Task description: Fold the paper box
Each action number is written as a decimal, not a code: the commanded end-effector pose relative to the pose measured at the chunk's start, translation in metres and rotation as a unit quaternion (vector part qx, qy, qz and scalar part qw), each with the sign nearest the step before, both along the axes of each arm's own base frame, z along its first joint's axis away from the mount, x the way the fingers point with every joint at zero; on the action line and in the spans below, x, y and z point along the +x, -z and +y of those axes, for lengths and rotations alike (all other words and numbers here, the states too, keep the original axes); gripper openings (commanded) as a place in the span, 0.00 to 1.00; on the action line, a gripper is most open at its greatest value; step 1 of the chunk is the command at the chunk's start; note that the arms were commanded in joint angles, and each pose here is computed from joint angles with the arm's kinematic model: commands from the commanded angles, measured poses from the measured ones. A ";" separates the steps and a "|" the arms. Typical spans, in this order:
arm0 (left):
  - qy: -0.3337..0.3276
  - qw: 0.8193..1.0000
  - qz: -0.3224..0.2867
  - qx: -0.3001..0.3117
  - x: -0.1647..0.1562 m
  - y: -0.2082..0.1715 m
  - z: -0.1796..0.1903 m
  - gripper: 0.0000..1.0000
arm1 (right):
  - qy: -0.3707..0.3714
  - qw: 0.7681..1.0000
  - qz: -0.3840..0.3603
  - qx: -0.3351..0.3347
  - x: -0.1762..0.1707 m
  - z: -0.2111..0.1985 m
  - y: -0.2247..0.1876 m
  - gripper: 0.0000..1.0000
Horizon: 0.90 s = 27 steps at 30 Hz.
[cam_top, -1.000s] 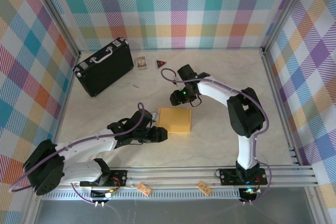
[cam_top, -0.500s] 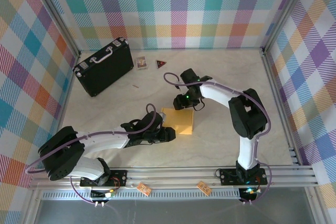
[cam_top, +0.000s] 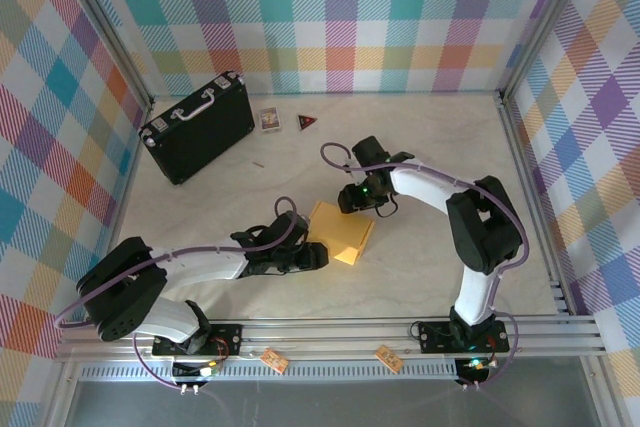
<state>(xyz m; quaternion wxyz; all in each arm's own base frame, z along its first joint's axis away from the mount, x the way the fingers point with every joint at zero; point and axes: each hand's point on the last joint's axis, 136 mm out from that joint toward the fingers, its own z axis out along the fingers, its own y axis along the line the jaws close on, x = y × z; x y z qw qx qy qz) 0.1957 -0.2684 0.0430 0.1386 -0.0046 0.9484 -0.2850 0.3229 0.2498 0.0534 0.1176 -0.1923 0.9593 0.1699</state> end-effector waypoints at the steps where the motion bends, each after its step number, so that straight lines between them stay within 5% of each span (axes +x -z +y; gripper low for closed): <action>1: -0.027 0.999 -0.010 0.018 0.016 0.004 0.016 0.57 | -0.014 0.999 0.049 0.000 -0.033 -0.002 0.004 0.52; 13: -0.011 0.999 0.011 0.031 0.026 0.009 0.031 0.58 | 0.001 0.999 0.050 0.009 -0.040 -0.006 0.000 0.53; 27: -0.004 0.999 0.021 0.028 0.030 0.014 0.034 0.57 | -0.015 0.996 0.025 0.080 -0.048 0.009 -0.037 0.74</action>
